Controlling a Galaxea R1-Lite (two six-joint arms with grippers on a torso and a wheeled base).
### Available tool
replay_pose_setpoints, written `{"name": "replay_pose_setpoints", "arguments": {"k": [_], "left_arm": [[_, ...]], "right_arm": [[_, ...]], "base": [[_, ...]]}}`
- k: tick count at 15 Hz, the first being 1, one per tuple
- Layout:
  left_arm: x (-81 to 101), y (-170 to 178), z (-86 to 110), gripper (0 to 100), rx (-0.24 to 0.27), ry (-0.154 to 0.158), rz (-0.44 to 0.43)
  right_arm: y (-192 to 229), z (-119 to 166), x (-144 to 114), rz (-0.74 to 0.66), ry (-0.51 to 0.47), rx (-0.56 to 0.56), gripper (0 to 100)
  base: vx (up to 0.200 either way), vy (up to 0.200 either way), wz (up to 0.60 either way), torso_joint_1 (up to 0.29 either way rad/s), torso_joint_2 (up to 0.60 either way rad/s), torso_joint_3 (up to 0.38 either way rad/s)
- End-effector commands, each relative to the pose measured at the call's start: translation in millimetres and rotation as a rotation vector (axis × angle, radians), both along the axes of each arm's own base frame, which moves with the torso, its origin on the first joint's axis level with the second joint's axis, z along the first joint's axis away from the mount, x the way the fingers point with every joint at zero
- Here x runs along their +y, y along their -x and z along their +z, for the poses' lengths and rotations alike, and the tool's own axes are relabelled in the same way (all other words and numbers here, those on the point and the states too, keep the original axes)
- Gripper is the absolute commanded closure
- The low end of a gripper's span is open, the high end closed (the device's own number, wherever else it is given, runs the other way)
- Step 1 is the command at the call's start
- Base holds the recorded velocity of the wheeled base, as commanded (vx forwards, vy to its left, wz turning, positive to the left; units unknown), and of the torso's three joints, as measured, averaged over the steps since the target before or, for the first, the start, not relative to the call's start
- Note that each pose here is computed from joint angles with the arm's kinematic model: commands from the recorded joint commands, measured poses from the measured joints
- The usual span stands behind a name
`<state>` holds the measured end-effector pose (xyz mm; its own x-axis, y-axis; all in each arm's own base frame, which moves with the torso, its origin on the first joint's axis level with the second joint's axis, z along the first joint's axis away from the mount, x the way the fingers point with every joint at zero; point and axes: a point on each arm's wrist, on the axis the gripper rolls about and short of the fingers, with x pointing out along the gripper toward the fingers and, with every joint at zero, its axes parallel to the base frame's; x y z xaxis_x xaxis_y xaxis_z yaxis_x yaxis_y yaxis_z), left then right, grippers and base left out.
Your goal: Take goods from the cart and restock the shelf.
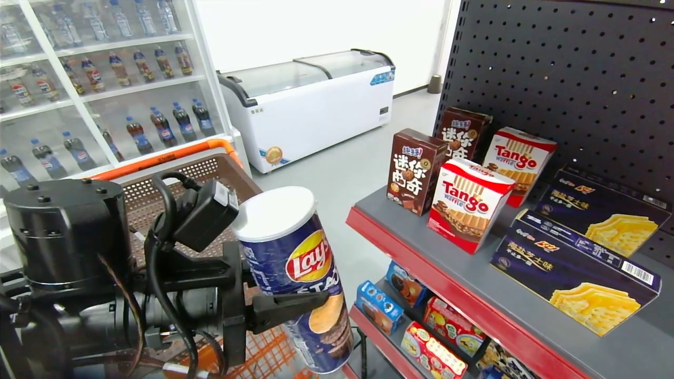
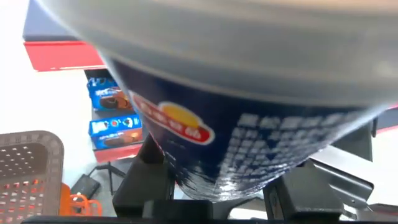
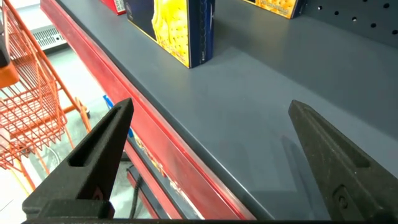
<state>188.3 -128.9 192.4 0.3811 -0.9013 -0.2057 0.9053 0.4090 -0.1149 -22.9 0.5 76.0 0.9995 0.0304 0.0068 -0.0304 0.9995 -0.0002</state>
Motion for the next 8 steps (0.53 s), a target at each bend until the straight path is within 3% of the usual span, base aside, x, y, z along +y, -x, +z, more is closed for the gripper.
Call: {"name": "replay_pose_setpoints", "arguments": {"k": [1,8], "left_arm": [[-0.9,3.0,1.4,100,-0.006,0.004,-0.012],[-0.8,4.1,1.3,100,-0.007,0.004,-0.018]], "right_arm": [[-0.1,0.1,0.0,0.0,0.0,0.001,0],[-0.1,0.1,0.0,0.0,0.0,0.001,0]], "base": [[0.0,0.0,0.0,0.0,0.0,0.0],[0.0,0.0,0.0,0.0,0.0,0.0]]}}
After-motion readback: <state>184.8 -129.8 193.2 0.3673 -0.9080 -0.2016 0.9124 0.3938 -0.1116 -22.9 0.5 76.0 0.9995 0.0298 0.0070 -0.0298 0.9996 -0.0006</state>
